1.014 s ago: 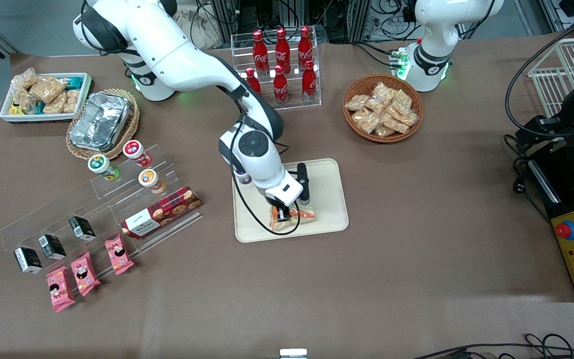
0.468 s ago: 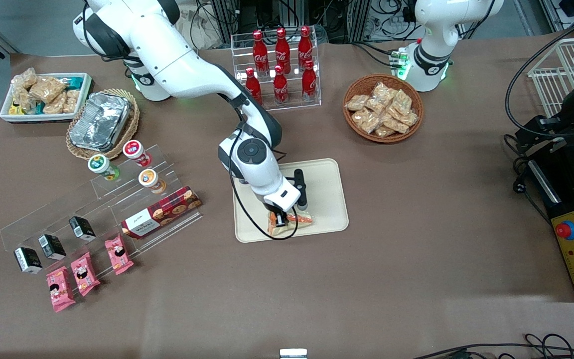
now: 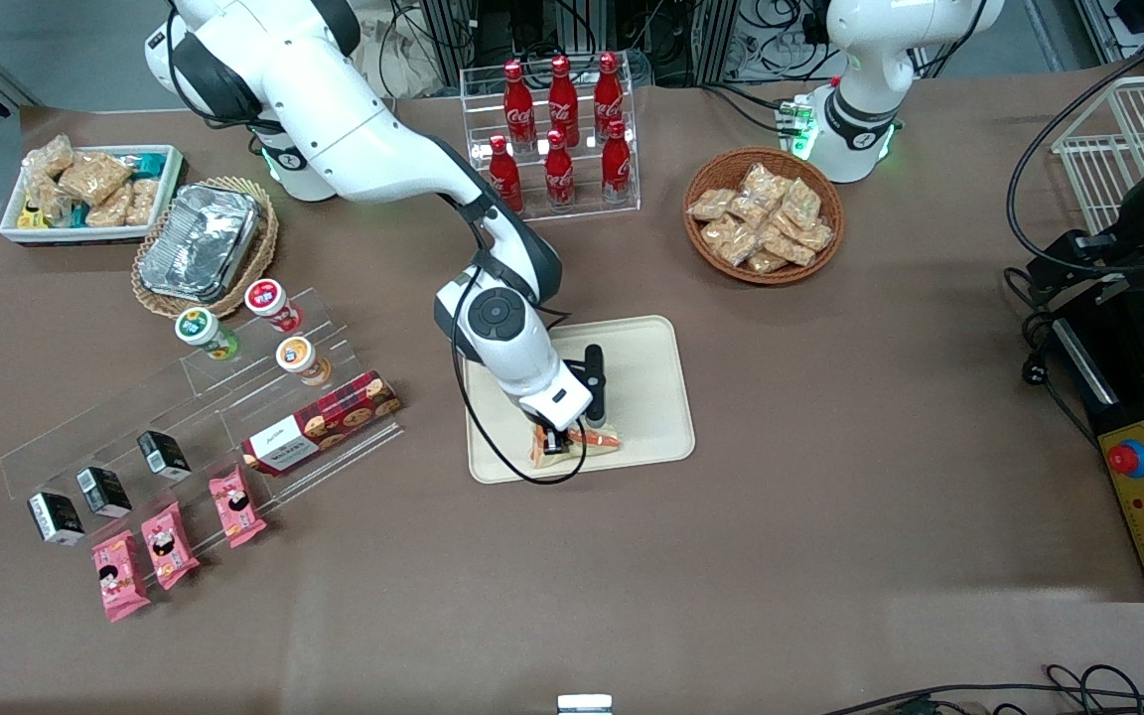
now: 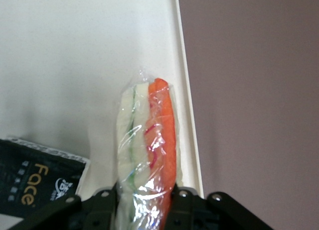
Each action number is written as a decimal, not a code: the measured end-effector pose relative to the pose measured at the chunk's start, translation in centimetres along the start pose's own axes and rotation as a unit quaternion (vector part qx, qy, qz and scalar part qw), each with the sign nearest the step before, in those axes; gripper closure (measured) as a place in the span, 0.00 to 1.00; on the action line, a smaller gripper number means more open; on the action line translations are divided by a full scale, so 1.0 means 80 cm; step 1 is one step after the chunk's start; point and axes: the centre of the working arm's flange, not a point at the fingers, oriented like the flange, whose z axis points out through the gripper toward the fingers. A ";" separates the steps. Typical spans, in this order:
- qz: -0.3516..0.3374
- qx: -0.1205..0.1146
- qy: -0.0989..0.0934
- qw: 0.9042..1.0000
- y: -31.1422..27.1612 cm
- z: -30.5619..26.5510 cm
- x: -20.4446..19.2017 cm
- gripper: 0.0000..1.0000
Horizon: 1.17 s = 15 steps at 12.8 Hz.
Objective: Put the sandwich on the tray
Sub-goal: 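Carry the sandwich over the cream tray and lower it down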
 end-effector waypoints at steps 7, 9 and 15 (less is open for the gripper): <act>0.043 -0.001 -0.003 0.999 0.036 -0.001 -0.044 0.00; 0.081 0.011 0.014 0.997 0.044 -0.005 -0.051 0.00; 0.152 0.052 0.049 0.986 0.060 -0.052 -0.048 0.00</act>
